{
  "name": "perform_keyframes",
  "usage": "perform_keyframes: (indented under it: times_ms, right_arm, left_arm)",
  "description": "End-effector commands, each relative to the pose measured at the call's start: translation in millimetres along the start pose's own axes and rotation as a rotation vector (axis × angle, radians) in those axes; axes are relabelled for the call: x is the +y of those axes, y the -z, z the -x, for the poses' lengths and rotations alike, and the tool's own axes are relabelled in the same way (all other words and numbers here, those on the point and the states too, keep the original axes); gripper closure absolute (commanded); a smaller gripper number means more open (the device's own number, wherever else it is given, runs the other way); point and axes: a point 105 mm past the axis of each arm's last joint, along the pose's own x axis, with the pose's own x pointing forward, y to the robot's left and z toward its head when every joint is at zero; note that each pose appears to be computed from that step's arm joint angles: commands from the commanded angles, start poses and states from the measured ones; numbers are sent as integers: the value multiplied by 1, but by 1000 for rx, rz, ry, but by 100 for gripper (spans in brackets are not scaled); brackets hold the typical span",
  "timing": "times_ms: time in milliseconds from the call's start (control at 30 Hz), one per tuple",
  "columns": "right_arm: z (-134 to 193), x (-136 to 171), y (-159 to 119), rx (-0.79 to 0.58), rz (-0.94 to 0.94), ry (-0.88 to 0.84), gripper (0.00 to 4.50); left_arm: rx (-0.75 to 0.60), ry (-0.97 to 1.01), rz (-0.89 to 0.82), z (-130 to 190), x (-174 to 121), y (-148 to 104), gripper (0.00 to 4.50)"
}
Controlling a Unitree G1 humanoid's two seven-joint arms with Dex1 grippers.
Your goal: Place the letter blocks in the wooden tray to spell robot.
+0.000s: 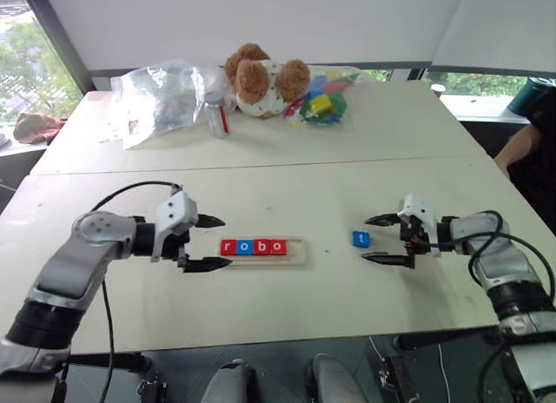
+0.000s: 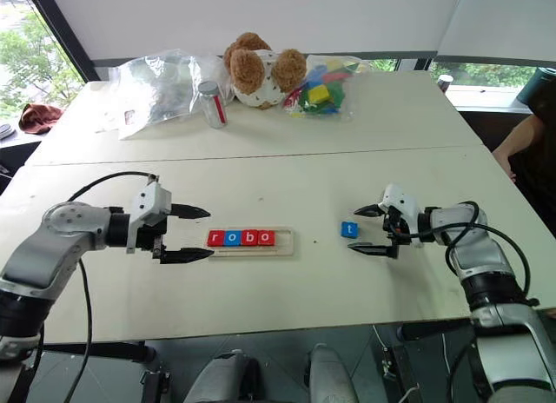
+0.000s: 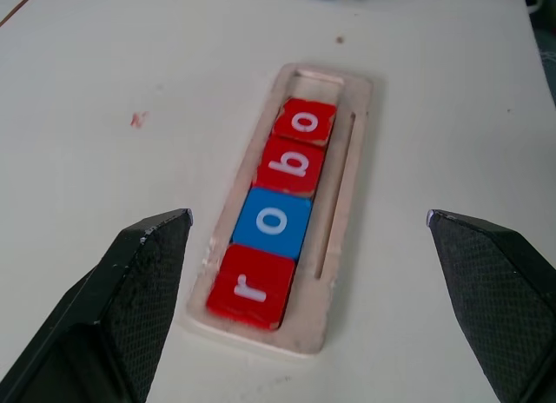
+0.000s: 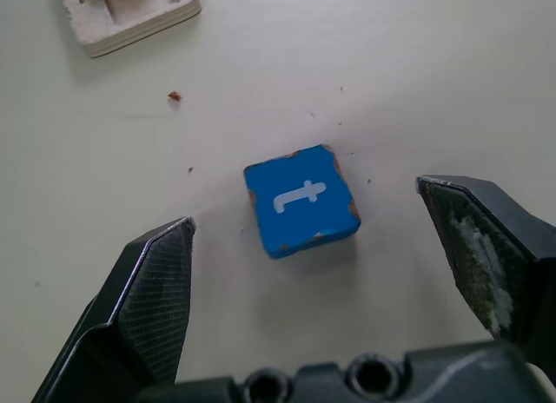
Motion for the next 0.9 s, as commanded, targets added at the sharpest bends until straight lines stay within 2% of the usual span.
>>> perform_keyframes:
  times_ms: [33,133,233,367,467,600,667,900]
  right_arm:
    - [-3,-3,-1,-14,17,-20,4]
    - [-5,-2,0,-21,12,-42,4]
    - [-7,-1,-3,-43,13,-62,133]
    - [-9,0,-7,-50,28,-72,333]
    - [-11,-1,-19,-55,41,-74,333]
    - [-31,24,-71,-160,67,-183,333]
    - [-41,36,-85,-170,83,-214,333]
    - [-67,54,-89,-109,108,-220,333]
  left_arm:
    - [-14,-37,-26,11,2,-10,0]
    - [-6,-46,-22,12,0,-8,0]
    - [-1,-49,-18,14,-1,-6,0]
    - [4,-47,-15,13,-2,-5,0]
    - [10,-47,-13,14,0,-2,0]
    - [29,-55,-12,17,5,2,0]
    - [35,-65,-12,18,9,4,0]
    - [35,-78,-9,16,15,7,0]
